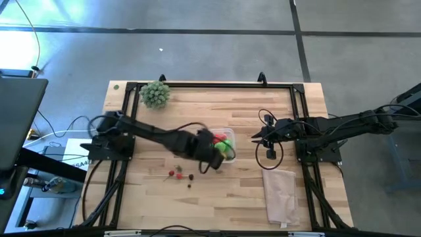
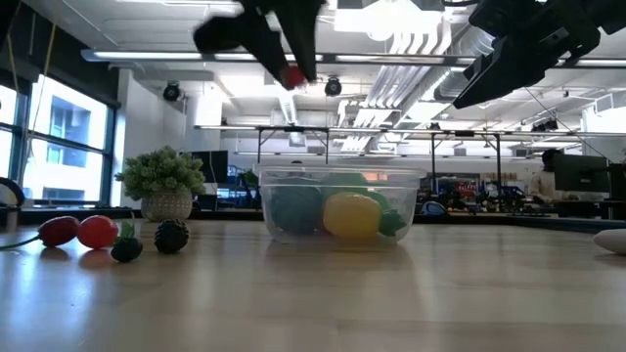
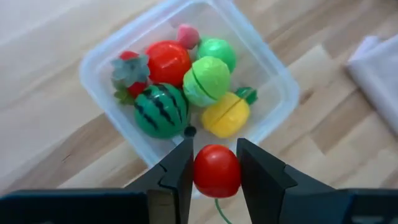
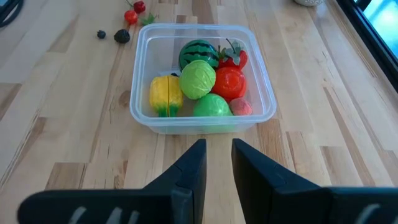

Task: Pick and placing Produce into tupperware
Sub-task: Put the bottom red cherry into the transparent bin

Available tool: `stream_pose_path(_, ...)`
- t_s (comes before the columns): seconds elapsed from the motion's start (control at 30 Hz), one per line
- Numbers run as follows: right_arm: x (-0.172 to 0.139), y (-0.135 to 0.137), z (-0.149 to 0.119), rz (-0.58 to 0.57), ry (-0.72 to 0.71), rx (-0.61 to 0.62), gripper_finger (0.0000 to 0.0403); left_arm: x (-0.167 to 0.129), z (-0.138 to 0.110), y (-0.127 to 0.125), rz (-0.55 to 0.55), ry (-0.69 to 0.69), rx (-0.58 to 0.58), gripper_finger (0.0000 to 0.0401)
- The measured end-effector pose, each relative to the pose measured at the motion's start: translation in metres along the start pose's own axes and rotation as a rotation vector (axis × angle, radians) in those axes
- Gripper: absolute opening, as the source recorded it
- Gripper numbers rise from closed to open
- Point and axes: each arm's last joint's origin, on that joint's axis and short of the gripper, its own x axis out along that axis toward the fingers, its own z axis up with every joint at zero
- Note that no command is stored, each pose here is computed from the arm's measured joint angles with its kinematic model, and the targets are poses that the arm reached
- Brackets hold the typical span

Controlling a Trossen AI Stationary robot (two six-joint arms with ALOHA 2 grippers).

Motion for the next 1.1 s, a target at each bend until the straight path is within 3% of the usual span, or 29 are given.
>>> stream_pose_path(0.2,0.000,0.000,0.000,0.000,0.000,0.000,0.0067,0.050,0.008,-0.005,0.006,0.127,-0.004,0.0102)
stream_pose_path(0.37,0.000,0.000,0.000,0.000,-0.001,0.000,0.0067,0.073,0.000,-0.008,0.039,0.172,-0.005,0.0103)
stream_pose_path(1.1,0.000,0.000,0.000,0.000,0.000,0.000,0.0067,0.086,-0.009,-0.001,0.094,0.177,-0.048,0.0104)
